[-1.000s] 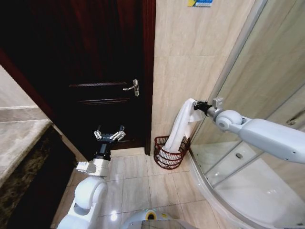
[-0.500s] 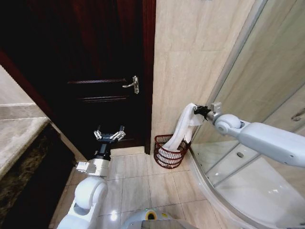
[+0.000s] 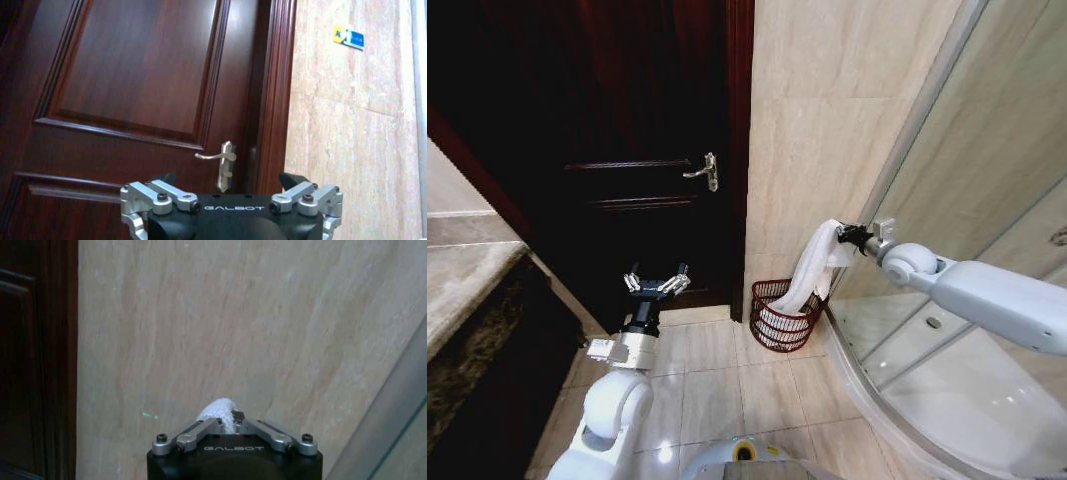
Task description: Discard the used towel into the hamper.
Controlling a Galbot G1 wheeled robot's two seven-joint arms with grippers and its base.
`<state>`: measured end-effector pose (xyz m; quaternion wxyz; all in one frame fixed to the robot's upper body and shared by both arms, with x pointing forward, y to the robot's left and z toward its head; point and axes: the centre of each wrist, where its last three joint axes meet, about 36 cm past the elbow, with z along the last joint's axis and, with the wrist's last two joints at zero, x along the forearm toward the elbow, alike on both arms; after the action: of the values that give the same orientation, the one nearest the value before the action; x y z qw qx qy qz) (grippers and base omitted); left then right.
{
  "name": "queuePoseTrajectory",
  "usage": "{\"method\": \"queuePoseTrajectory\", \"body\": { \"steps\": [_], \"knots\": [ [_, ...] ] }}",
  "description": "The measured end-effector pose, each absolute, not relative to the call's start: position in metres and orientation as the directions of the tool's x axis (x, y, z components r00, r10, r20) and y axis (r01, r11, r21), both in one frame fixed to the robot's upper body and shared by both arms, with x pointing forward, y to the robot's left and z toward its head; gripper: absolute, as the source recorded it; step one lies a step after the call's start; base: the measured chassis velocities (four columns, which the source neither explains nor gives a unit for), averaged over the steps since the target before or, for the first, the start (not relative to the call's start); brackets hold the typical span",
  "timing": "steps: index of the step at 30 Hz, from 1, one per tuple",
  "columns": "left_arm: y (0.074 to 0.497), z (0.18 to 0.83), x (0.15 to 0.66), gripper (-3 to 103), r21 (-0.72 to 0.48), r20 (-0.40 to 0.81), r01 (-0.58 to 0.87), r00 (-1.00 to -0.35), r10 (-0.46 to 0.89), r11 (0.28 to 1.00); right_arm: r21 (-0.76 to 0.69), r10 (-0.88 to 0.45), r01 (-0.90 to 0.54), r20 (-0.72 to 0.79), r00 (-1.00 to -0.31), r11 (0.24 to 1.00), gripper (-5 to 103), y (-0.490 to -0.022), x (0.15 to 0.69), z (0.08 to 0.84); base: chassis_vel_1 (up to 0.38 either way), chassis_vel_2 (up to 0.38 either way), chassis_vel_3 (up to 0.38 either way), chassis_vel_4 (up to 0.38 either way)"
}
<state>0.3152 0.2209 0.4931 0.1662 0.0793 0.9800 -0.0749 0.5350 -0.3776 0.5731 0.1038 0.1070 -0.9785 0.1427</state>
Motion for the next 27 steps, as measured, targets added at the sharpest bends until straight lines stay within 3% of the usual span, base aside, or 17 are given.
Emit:
{"method": "queuePoseTrajectory", "body": {
  "steps": [27],
  "knots": [
    [0.221, 0.493, 0.315, 100, -0.121, -0.338, 0.18, -0.932, 0.13, 0.976, -0.264, -0.159, -0.229, 0.26, -0.952, 0.937, 2, -0.372, 0.558, 0.553, 0.0, 0.0, 0.0, 0.0]
  ]
}}
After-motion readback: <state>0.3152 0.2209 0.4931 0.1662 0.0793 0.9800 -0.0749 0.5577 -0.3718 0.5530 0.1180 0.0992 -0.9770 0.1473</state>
